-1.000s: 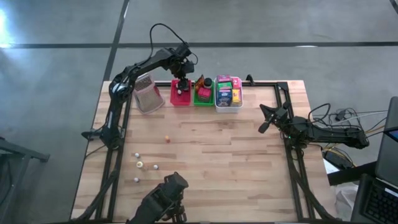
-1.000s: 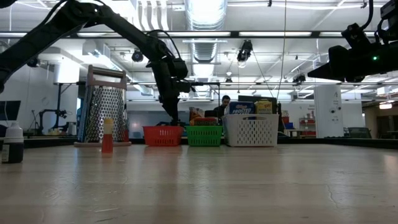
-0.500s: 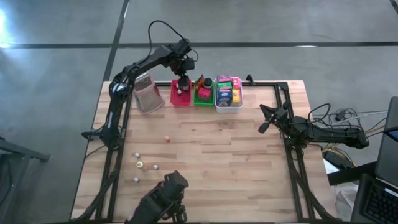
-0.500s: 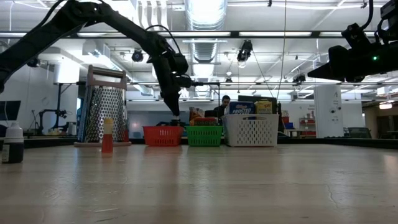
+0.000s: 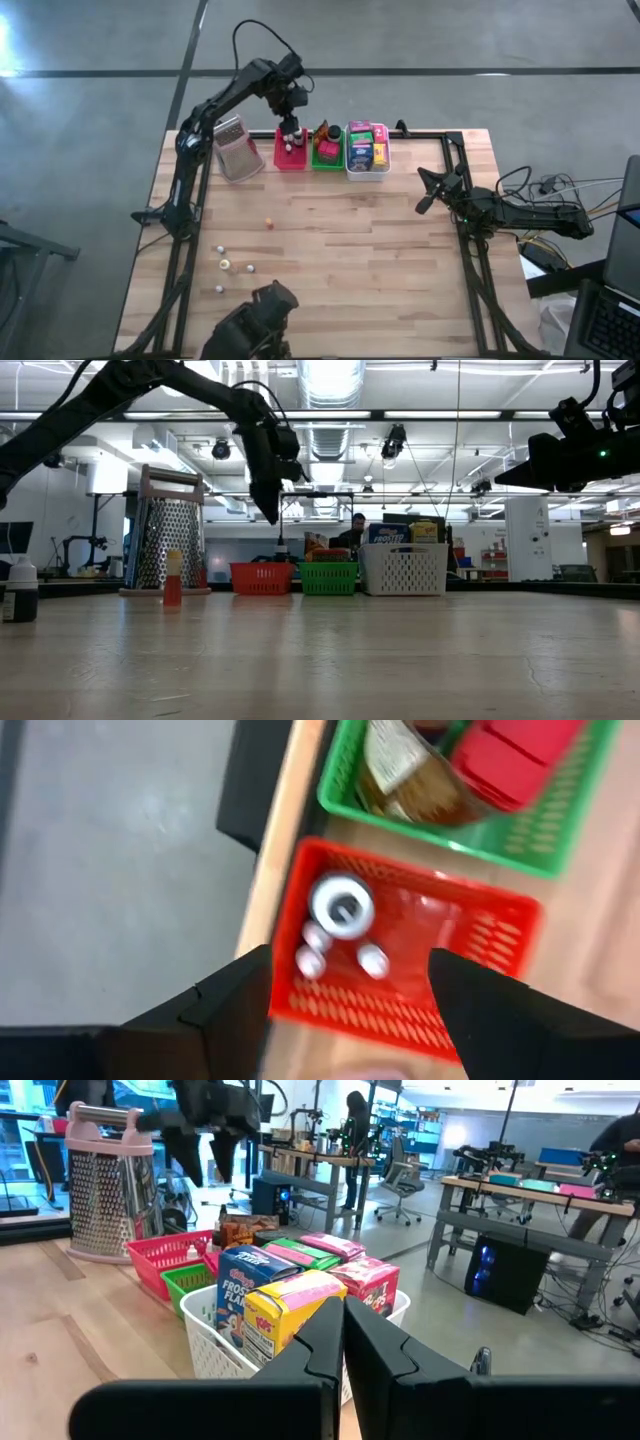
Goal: Pick & Place Kitchen Items
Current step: Put the large yellow food coloring bottle into the red bin
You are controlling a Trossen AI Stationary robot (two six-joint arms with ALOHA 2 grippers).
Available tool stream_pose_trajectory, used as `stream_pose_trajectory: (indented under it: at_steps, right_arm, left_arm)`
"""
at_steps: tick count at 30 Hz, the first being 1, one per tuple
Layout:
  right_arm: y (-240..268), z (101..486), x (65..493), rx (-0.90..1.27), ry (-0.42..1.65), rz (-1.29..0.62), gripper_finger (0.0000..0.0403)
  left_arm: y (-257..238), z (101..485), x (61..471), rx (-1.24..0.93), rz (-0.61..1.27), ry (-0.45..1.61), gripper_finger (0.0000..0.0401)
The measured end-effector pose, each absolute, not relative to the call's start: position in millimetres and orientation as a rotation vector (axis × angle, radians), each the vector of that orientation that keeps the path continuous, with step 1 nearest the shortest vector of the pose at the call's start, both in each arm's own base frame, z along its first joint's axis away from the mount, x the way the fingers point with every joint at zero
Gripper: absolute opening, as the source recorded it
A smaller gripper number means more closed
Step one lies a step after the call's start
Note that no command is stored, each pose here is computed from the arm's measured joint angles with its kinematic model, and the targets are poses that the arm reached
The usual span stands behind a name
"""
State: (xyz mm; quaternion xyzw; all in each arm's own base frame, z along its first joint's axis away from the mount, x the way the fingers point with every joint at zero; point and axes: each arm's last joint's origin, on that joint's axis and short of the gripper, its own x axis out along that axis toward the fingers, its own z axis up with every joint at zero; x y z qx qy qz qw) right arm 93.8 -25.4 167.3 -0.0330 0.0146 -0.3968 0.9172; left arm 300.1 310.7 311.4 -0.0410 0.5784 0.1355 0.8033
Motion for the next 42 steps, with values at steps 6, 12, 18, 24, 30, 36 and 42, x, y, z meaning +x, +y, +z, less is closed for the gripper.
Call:
stream_pose_trajectory:
  at_steps: [6, 12, 18, 24, 30, 36, 42]
  right_arm:
    - [-25.4, 167.3, 93.8, -0.068, 0.030, -0.816, 0.0008]
    - [-25.4, 167.2, 93.8, -0.068, 0.030, -0.817, 0.0008]
    - [-25.3, 167.3, 93.8, -0.068, 0.030, -0.816, 0.0008]
    - [-25.4, 167.4, 93.8, -0.068, 0.030, -0.817, 0.0008]
    - [-25.4, 167.4, 93.8, -0.068, 0.030, -0.817, 0.0008]
    - [-25.4, 167.3, 93.8, -0.068, 0.030, -0.816, 0.0008]
    - [-25.3, 167.3, 93.8, -0.068, 0.030, -0.816, 0.0008]
  left_arm:
    - [284.4, 342.7, 298.1, -0.128, 0.311, 1.215, 0.0268]
    - [236.3, 366.8, 301.5, -0.139, 0.278, 1.215, 0.0268]
    - [169.0, 383.6, 297.5, -0.171, 0.268, 1.297, 0.0262]
    - [97.4, 390.6, 274.5, -0.115, 0.360, 1.333, 0.0261]
    - [39.4, 385.7, 234.5, -0.157, 0.365, 1.320, 0.0261]
    - [9.7, 363.9, 198.7, -0.204, 0.372, 1.333, 0.0261]
    - [-14.6, 333.4, 164.1, -0.164, 0.353, 1.382, 0.0258]
